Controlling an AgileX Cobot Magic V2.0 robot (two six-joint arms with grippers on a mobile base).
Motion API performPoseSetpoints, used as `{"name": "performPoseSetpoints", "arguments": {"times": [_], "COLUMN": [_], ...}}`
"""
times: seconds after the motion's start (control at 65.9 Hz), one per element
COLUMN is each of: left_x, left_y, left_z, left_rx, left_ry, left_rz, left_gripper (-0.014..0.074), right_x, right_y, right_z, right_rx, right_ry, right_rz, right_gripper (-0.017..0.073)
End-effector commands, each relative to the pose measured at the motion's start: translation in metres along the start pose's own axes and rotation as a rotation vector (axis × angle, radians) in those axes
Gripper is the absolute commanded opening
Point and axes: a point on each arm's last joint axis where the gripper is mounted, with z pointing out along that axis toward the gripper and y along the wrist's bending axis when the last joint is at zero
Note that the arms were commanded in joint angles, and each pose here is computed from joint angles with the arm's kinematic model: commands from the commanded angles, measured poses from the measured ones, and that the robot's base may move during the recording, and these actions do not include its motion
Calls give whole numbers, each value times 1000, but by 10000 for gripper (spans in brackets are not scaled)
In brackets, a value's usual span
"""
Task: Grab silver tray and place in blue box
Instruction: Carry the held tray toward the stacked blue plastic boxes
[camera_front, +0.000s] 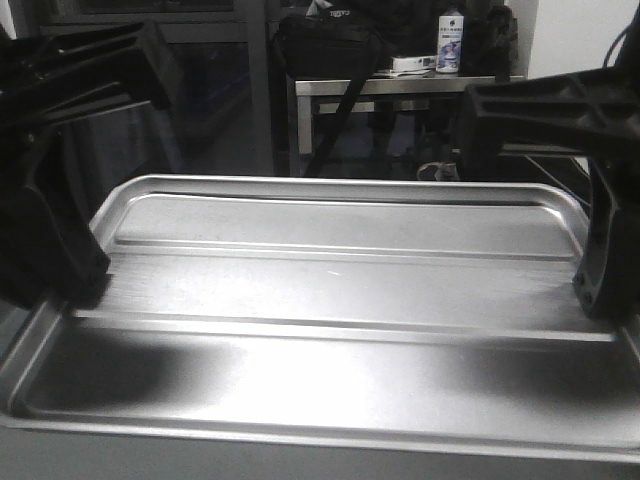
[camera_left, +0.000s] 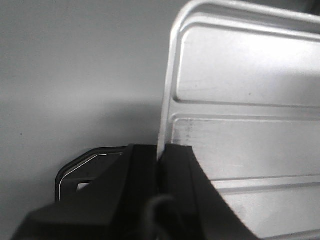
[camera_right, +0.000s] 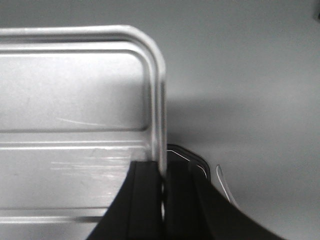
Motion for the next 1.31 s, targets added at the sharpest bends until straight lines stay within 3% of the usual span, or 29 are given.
{"name": "performPoseSetpoints", "arguments": {"times": [0.0,1.29], "left_x": [-6,-6], "left_y": [6,6], "left_z": [-11,-11], "left_rx": [-55,-55], "left_ry": [-39,-39], "left_rz": [21,21], "left_gripper": [-104,-104], "right_x": [-6,-6], "right_y": [-14,-14], "right_z": [-10,-10], "right_rx": [115,116], "right_ry": [-37,-36], "right_rz": [-21,-21], "right_gripper": [54,54]}}
